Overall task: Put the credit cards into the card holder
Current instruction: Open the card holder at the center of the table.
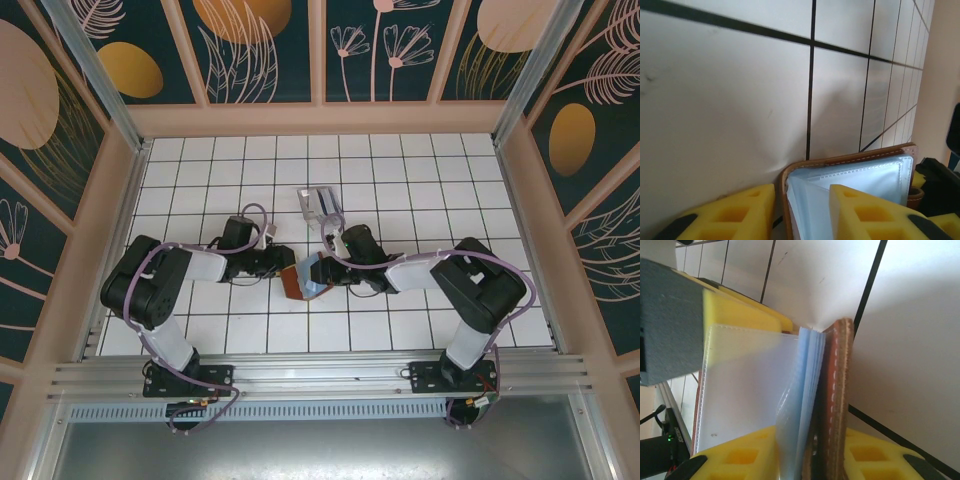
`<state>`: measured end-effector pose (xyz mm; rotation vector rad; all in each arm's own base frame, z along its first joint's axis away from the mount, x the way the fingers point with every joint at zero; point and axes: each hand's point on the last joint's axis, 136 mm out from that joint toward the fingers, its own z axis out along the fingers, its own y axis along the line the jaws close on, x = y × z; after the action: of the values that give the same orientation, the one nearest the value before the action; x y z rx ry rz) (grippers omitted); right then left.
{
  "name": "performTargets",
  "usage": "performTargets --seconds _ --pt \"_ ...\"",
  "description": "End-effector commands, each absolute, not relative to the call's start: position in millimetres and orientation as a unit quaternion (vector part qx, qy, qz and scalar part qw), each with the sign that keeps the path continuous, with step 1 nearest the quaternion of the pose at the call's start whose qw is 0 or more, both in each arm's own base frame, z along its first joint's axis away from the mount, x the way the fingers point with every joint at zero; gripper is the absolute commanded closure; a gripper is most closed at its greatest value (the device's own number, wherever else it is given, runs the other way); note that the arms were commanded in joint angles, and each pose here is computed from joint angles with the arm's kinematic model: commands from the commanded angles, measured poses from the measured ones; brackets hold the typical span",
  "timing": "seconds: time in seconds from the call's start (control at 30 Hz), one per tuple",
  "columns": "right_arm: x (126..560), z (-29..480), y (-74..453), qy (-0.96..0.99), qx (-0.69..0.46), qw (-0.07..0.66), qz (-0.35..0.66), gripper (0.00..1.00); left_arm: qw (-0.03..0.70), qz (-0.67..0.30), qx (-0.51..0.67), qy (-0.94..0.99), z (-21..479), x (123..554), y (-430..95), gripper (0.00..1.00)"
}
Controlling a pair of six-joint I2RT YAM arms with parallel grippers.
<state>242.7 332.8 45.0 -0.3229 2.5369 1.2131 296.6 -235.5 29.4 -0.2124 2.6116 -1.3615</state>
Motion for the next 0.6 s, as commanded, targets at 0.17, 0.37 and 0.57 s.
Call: performTargets --seconds 0.17,0.37,0.57 --pt "250.8 50.7 318.7 0.894 -0.108 0.185 0.394 0.69 0.132 -0.480 -0.093 0.862 59.3 317.7 -217.1 0.53" --pt "251.0 49.8 319.2 0.894 -0.107 0.185 0.394 0.70 0.142 -0.507 -0.072 0.847 81.1 317.4 -223.2 0.42" --pt "250.5 50.8 323.1 0.888 -0.106 0.184 0.407 0.70 0.116 -0.447 -0.058 0.885 43.5 302.0 -229.1 0.53"
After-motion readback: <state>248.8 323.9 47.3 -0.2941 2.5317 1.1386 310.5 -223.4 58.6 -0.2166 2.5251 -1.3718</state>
